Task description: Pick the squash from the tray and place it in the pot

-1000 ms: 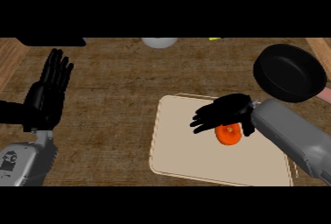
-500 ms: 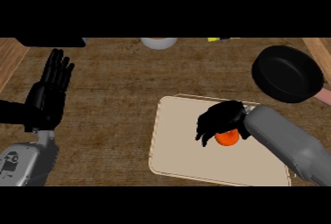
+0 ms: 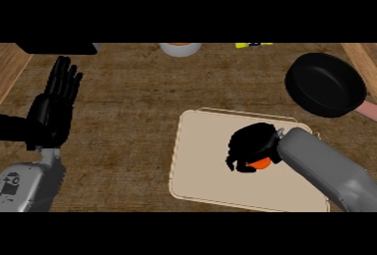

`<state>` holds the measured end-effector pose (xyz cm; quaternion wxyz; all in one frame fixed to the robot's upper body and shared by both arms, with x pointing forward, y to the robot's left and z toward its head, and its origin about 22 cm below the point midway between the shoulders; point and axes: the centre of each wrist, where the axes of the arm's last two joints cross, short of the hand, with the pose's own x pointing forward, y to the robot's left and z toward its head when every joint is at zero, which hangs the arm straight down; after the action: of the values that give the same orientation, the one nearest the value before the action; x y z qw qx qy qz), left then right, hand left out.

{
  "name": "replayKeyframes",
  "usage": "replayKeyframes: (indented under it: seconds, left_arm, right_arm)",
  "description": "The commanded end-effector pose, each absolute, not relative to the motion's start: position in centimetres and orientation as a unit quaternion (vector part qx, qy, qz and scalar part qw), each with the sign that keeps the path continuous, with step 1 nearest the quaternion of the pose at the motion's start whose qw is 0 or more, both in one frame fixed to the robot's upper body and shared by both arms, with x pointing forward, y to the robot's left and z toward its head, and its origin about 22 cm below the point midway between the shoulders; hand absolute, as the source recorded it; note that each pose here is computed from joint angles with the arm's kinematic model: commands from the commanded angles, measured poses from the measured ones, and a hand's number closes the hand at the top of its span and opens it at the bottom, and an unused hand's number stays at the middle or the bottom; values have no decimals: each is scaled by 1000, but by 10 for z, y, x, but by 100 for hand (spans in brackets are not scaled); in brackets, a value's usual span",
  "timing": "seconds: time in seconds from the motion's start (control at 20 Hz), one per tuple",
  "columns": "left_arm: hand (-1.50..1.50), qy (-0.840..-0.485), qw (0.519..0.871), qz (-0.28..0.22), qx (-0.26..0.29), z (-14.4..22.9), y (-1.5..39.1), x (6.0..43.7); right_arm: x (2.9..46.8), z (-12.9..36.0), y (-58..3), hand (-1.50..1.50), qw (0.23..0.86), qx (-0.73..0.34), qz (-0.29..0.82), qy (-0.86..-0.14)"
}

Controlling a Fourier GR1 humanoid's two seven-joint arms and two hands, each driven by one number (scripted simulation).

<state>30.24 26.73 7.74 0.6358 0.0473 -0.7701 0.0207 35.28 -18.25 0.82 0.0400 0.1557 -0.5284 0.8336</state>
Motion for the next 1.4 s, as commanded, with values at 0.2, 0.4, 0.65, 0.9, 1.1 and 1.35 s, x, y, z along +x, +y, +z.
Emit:
replayKeyframes:
  seconds: [0.2,0.4,0.65,0.9,1.1,1.35]
  left_arm:
    - [0,-766,640,20,55,81,273,301]
    - [0,-763,644,21,50,85,279,301]
    - [0,-764,641,33,61,77,278,298]
    - [0,-759,647,28,66,76,282,296]
    - [0,-759,649,28,55,73,277,295]
    - [0,-761,645,20,65,67,274,296]
  right_arm:
    - [366,40,-191,150,19,163,772,-614]
    - [376,42,-167,150,212,18,716,-664]
    - [396,44,-184,150,414,-181,595,-665]
    - [418,82,-162,150,487,-355,448,-660]
    - [433,133,-134,150,504,-459,312,-662]
    - [443,173,-112,150,489,-581,193,-622]
